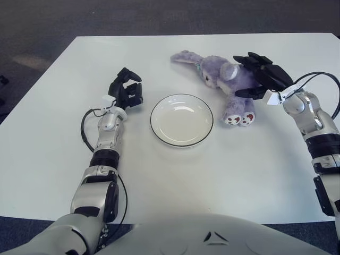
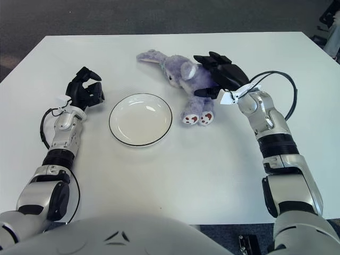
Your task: Put the doll into the plate.
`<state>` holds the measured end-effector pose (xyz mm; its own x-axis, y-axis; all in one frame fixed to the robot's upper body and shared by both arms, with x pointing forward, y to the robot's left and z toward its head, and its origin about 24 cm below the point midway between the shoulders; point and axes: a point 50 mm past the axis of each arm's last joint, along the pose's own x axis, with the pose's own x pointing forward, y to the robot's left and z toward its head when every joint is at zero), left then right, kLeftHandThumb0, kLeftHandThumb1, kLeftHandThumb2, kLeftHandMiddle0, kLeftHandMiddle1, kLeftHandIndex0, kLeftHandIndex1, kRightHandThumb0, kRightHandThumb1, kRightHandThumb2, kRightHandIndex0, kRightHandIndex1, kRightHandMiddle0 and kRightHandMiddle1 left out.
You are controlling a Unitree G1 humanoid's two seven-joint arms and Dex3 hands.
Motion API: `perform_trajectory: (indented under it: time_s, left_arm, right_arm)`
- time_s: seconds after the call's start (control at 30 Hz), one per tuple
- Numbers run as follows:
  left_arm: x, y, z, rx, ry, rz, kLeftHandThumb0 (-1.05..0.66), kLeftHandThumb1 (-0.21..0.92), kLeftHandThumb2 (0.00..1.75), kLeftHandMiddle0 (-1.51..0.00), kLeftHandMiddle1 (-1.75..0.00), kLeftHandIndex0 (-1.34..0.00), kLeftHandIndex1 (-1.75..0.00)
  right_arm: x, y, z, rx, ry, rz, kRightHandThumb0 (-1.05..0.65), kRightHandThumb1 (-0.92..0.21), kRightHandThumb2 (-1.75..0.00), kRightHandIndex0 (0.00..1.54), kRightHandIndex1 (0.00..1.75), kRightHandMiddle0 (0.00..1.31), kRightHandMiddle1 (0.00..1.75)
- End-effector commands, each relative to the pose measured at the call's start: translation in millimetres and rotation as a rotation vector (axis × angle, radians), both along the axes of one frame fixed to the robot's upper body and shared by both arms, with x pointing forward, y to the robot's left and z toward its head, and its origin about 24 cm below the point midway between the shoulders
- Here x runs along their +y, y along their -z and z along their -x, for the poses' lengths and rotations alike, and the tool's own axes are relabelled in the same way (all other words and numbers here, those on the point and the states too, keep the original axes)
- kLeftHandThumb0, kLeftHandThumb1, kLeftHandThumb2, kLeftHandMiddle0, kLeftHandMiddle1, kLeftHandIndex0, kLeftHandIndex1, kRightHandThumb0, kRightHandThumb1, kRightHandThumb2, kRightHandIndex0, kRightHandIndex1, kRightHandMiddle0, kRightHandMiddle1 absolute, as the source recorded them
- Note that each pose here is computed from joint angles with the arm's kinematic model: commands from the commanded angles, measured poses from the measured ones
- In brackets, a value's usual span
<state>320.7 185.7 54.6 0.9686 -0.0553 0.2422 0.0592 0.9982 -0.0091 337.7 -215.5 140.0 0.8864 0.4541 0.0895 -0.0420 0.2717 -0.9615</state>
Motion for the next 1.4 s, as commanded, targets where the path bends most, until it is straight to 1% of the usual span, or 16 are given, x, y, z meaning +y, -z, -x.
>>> perform_trajectory:
  time_s: [0.0, 0.23, 0.5, 0.7, 0.9, 1.03, 1.2, 1.3, 1.33, 1.37]
  left_arm:
    - [-8.3, 50.1, 26.8, 0.172, -0.009, 0.015, -0.43, 0.49, 1.10, -0.99, -1.75, -0.48, -1.75]
    - [-8.4, 49.8, 27.0, 0.169, -0.009, 0.012, -0.43, 0.49, 1.10, -0.99, -1.75, -0.48, -1.75]
    - [-8.5, 49.5, 27.3, 0.166, -0.009, 0.011, -0.43, 0.49, 1.10, -0.98, -1.75, -0.48, -1.75]
    - [-8.4, 49.3, 27.7, 0.164, -0.005, 0.013, -0.43, 0.49, 1.10, -0.97, -1.75, -0.47, -1.75]
    - [-8.7, 49.0, 28.2, 0.157, 0.002, 0.013, -0.43, 0.49, 1.09, -0.97, -1.75, -0.47, -1.75]
    - [-9.0, 48.8, 28.4, 0.153, 0.006, 0.014, -0.43, 0.49, 1.09, -0.97, -1.75, -0.47, -1.75]
    - [-9.5, 48.8, 28.8, 0.150, 0.008, 0.016, -0.43, 0.49, 1.10, -0.97, -1.75, -0.48, -1.75]
    - [-9.9, 48.7, 29.1, 0.149, 0.008, 0.015, -0.43, 0.49, 1.10, -0.97, -1.75, -0.48, -1.75]
    - [-9.9, 48.7, 29.1, 0.148, 0.007, 0.014, -0.43, 0.49, 1.10, -0.97, -1.75, -0.48, -1.75]
    - [-10.0, 48.7, 29.2, 0.148, 0.007, 0.014, -0.43, 0.49, 1.10, -0.97, -1.75, -0.48, -1.75]
  right_arm:
    - [-4.2, 5.3, -4.7, 0.027, 0.022, 0.018, -1.05, -0.92, -0.40, 0.00, 0.00, 0.00, 0.30]
    - [-3.5, 9.2, -4.3, 0.053, 0.015, 0.034, -1.05, -0.92, -0.43, 0.00, 0.00, 0.00, 0.33]
    - [-4.8, 16.6, -2.5, 0.098, 0.022, 0.040, -1.02, -0.92, -0.44, 0.00, 0.00, 0.00, 0.45]
    - [-4.6, 21.5, -1.2, 0.118, 0.012, 0.047, -0.98, -0.92, -0.43, 0.00, 0.00, 0.00, 0.56]
    - [-6.4, 25.9, 0.5, 0.129, 0.007, 0.039, -0.96, -0.92, -0.45, 0.00, 0.00, 0.00, 0.63]
    - [-7.5, 28.3, 1.4, 0.133, 0.002, 0.038, -0.94, -0.92, -0.44, 0.04, 0.02, 0.00, 0.67]
    - [-8.8, 28.6, 2.1, 0.134, -0.007, 0.082, -0.88, -0.92, -0.41, 0.07, 0.04, 0.00, 0.75]
    - [-9.7, 28.5, 2.3, 0.127, -0.001, 0.100, -0.84, -0.91, -0.39, 0.13, 0.07, 0.00, 0.83]
    - [-10.1, 28.5, 2.2, 0.124, 0.006, 0.104, -0.81, -0.91, -0.39, 0.13, 0.23, 0.00, 0.88]
    - [-10.4, 28.6, 2.2, 0.121, 0.011, 0.106, -0.77, -0.87, -0.43, 0.10, 0.62, 0.00, 1.01]
